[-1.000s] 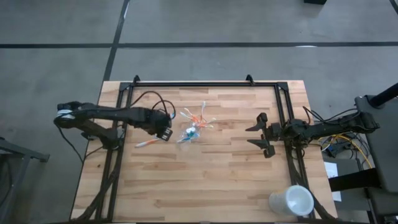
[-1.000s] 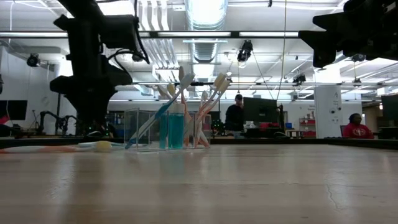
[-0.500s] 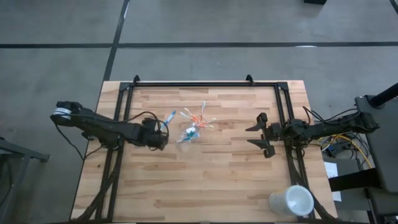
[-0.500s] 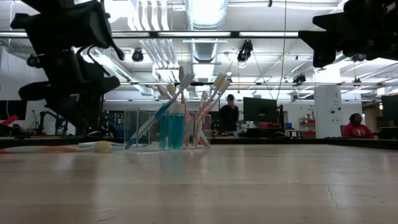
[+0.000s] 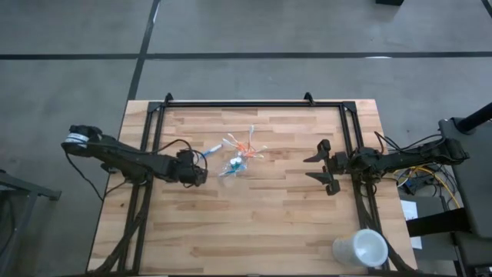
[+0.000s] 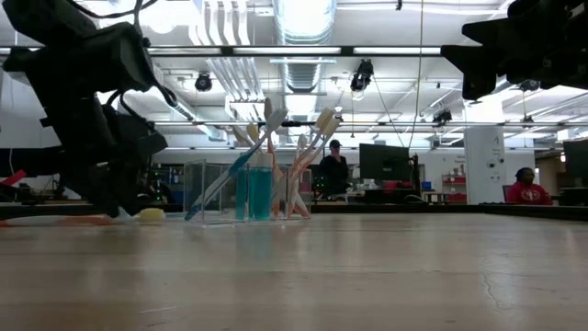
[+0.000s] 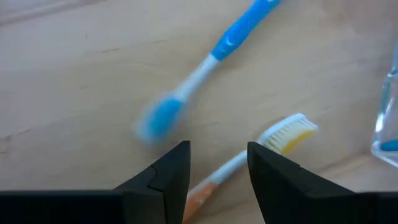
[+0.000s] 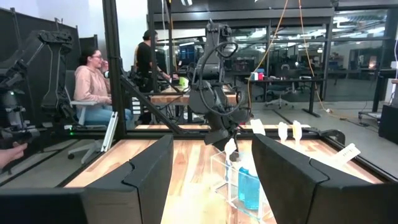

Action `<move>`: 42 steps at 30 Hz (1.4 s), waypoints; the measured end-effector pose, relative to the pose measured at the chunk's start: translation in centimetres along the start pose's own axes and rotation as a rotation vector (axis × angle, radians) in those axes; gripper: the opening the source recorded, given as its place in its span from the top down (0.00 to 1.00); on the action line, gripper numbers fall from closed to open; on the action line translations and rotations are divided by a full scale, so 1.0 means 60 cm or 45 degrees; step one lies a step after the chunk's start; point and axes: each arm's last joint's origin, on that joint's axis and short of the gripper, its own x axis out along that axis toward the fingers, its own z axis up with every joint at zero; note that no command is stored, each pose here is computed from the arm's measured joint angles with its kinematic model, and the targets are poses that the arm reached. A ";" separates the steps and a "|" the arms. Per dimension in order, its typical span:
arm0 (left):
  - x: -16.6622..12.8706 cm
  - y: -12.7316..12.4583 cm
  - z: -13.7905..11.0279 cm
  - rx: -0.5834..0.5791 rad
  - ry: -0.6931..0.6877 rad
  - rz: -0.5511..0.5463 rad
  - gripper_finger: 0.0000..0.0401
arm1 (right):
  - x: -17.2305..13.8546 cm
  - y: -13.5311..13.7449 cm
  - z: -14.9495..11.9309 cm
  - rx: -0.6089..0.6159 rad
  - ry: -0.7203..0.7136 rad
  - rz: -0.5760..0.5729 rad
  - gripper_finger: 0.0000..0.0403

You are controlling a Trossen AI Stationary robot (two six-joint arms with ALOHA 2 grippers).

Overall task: Pick & Place toothbrushing station
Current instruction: Put the blue toothbrush into the transparent organizer

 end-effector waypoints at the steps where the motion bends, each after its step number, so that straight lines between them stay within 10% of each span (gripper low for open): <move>1: 0.001 0.002 -0.001 -0.001 -0.005 0.002 0.59 | 0.000 0.000 0.000 0.000 -0.001 0.000 0.47; 15: -0.014 -0.007 0.010 0.004 -0.048 -0.057 0.59 | 0.000 0.000 0.000 -0.002 0.000 0.000 0.47; 22: -0.051 -0.001 0.032 0.559 -0.162 0.032 0.59 | 0.000 0.000 0.000 0.000 0.000 0.000 0.47; 42: -0.019 0.053 0.036 0.560 -0.236 0.315 0.59 | 0.000 0.000 0.000 0.000 0.001 0.001 0.47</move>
